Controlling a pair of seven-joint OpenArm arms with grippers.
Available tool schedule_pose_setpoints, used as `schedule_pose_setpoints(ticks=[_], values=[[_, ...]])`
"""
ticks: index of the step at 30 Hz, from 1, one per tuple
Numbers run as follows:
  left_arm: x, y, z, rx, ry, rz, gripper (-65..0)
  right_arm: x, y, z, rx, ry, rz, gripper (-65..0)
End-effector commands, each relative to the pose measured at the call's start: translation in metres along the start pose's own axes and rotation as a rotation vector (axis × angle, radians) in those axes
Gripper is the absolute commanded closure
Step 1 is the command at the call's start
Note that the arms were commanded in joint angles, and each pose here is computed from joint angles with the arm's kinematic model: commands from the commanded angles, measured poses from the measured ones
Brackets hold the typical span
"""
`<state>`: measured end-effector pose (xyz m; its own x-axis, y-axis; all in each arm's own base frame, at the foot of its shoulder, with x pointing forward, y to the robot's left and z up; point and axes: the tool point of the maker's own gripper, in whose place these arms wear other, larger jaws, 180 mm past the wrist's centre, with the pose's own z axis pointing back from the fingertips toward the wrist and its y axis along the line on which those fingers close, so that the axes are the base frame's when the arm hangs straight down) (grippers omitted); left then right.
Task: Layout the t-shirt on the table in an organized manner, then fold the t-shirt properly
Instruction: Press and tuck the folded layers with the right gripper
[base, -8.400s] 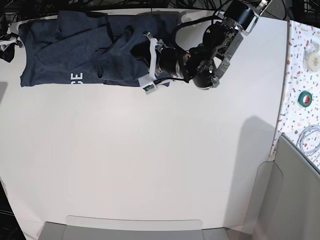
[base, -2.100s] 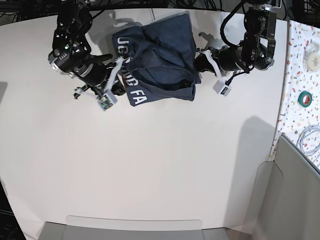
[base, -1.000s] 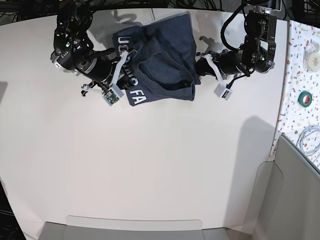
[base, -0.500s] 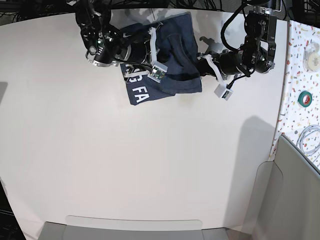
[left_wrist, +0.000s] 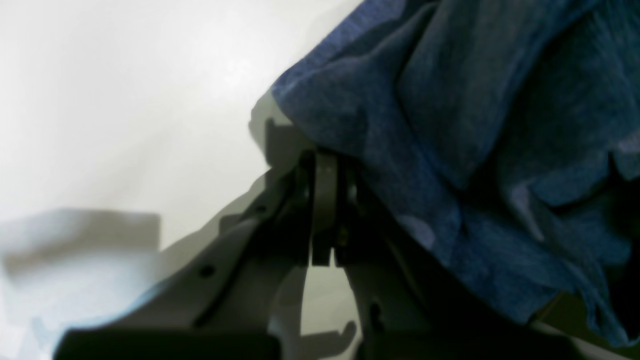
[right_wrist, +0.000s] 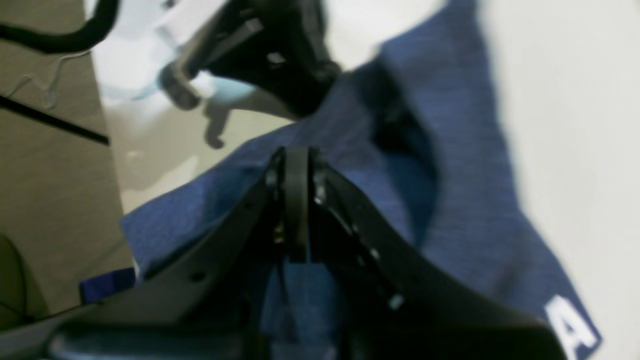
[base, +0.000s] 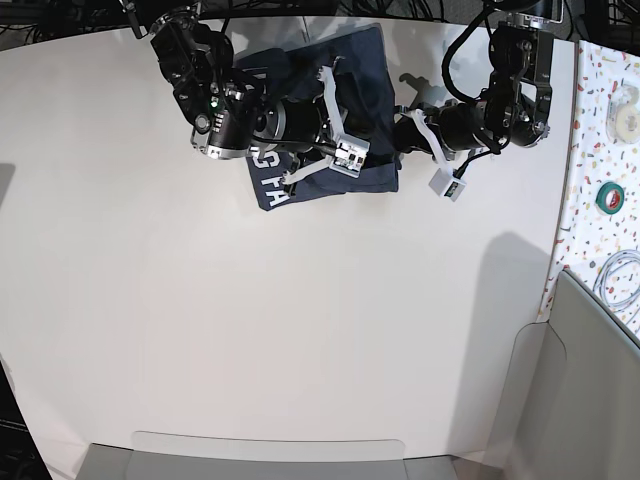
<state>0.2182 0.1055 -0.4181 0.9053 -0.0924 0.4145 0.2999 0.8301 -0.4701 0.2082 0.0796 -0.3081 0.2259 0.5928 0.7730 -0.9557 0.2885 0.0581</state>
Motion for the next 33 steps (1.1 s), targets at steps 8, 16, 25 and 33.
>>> schedule_pose_setpoints(ticks=[8, 16, 25, 33], values=[[-0.004, 0.000, -0.004, 0.025, 0.025, 0.000, -0.1, -0.007, -0.055, 0.052, -0.218, -0.124, -0.203, 0.0], [-0.006, 0.000, -0.005, 0.023, 0.030, 0.003, -0.1, -0.042, -0.061, 0.053, -0.329, -0.049, -0.422, 0.0], [-0.005, 0.001, -0.005, 0.024, 0.027, 0.007, -0.1, -0.064, -0.053, 0.042, -0.394, 0.061, -0.443, 0.0], [-0.006, 0.000, -0.005, 0.021, 0.030, 0.004, -0.1, -0.055, -0.022, 0.006, -0.272, 0.094, -0.398, 0.0]])
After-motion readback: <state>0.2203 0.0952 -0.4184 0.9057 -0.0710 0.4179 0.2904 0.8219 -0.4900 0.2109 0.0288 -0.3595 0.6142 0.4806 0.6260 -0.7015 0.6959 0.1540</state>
